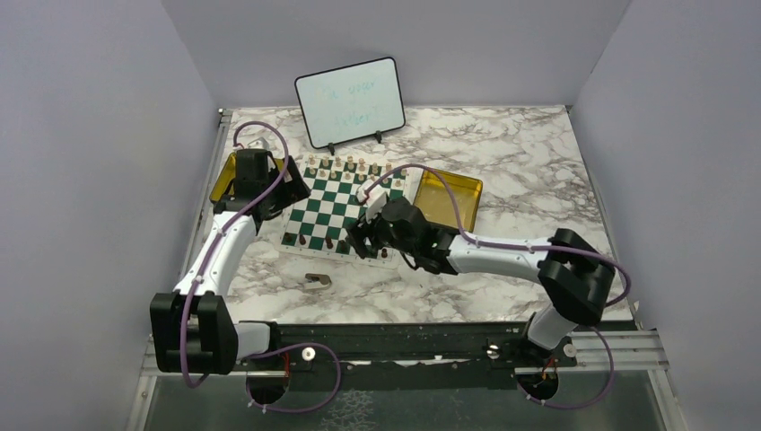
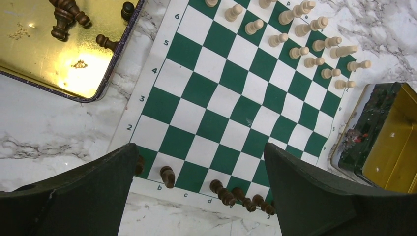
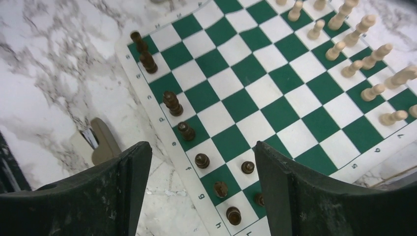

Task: Set up the chess pieces on the board
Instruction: Place the chess piece on the chessboard, then pick up the chess piece from the storage box.

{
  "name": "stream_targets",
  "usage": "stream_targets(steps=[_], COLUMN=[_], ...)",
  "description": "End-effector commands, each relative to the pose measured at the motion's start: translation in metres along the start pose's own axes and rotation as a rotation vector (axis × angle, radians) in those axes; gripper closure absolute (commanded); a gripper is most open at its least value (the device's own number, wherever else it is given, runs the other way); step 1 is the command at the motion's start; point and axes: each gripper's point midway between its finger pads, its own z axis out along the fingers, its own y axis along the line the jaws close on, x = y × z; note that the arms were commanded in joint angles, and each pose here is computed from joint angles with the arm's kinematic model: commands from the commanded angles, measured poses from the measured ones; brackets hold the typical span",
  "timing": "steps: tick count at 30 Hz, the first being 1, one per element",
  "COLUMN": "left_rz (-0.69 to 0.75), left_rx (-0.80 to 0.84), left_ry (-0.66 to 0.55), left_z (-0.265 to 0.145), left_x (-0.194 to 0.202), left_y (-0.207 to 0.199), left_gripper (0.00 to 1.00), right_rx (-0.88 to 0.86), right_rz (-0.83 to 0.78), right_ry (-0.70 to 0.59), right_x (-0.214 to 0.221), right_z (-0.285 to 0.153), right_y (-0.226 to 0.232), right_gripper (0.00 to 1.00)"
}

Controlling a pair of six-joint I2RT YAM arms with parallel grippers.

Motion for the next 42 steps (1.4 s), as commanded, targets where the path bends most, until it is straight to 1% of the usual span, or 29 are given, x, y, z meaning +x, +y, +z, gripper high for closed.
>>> stream_targets(steps=[1, 3, 4, 9, 13, 15, 16, 18, 19, 21, 23, 30, 32, 36, 42], left_rz=[0.039, 0.028, 0.017, -0.007, 0.019, 0.020, -0.009, -0.071, -0.100, -0.139, -0.163, -0.184, -0.192, -0.202, -0.215], left_rx=[-0.019, -0.039, -0.068, -0.194, -0.311, -0.351, -0.380, -0.433, -0.470, -0.496, -0.507, -0.557, -0.573, -0.567, -0.559], left_ry=[-0.033, -0.063, -0.088, -0.181, -0.252, -0.258, -0.261, -0.273, -0.284, -0.304, -0.300, -0.215, -0.198, -0.185, -0.154], left_z=[-0.004, -0.005, -0.006, -0.006, -0.005, 0.001, 0.004, 0.010, 0.012, 0.019, 0.029, 0.071, 0.080, 0.095, 0.116], left_x=[-0.017, -0.028, -0.035, -0.071, -0.095, -0.098, -0.103, -0.107, -0.108, -0.110, -0.110, -0.096, -0.094, -0.096, -0.099], left_y=[0.001, 0.001, 0.004, 0.018, 0.039, 0.048, 0.061, 0.076, 0.086, 0.097, 0.104, 0.128, 0.137, 0.145, 0.152], left_gripper=[0.01, 0.01, 0.01, 0.06, 0.13, 0.16, 0.20, 0.31, 0.34, 0.33, 0.38, 0.57, 0.61, 0.62, 0.62], right_rx=[0.038, 0.022, 0.009, -0.014, 0.035, 0.064, 0.072, 0.079, 0.081, 0.081, 0.077, 0.075, 0.057, 0.034, 0.025], right_rz=[0.069, 0.096, 0.103, 0.129, 0.151, 0.154, 0.149, 0.138, 0.136, 0.135, 0.136, 0.152, 0.139, 0.126, 0.100], right_ry=[-0.064, -0.095, -0.104, -0.158, -0.137, -0.135, -0.146, -0.162, -0.172, -0.190, -0.198, -0.189, -0.179, -0.155, -0.136], right_x=[-0.029, -0.040, -0.043, -0.057, -0.055, -0.052, -0.054, -0.058, -0.061, -0.066, -0.069, -0.063, -0.058, -0.052, -0.049], right_z=[-0.027, -0.038, -0.042, -0.066, -0.081, -0.088, -0.092, -0.098, -0.101, -0.105, -0.108, -0.108, -0.105, -0.098, -0.090], right_y=[-0.004, -0.002, 0.000, 0.001, -0.008, -0.014, -0.017, -0.019, -0.020, -0.021, -0.021, -0.020, -0.017, -0.012, -0.010], right_gripper=[0.17, 0.01, 0.00, 0.00, 0.00, 0.00, 0.00, 0.00, 0.00, 0.00, 0.00, 0.00, 0.00, 0.00, 0.00])
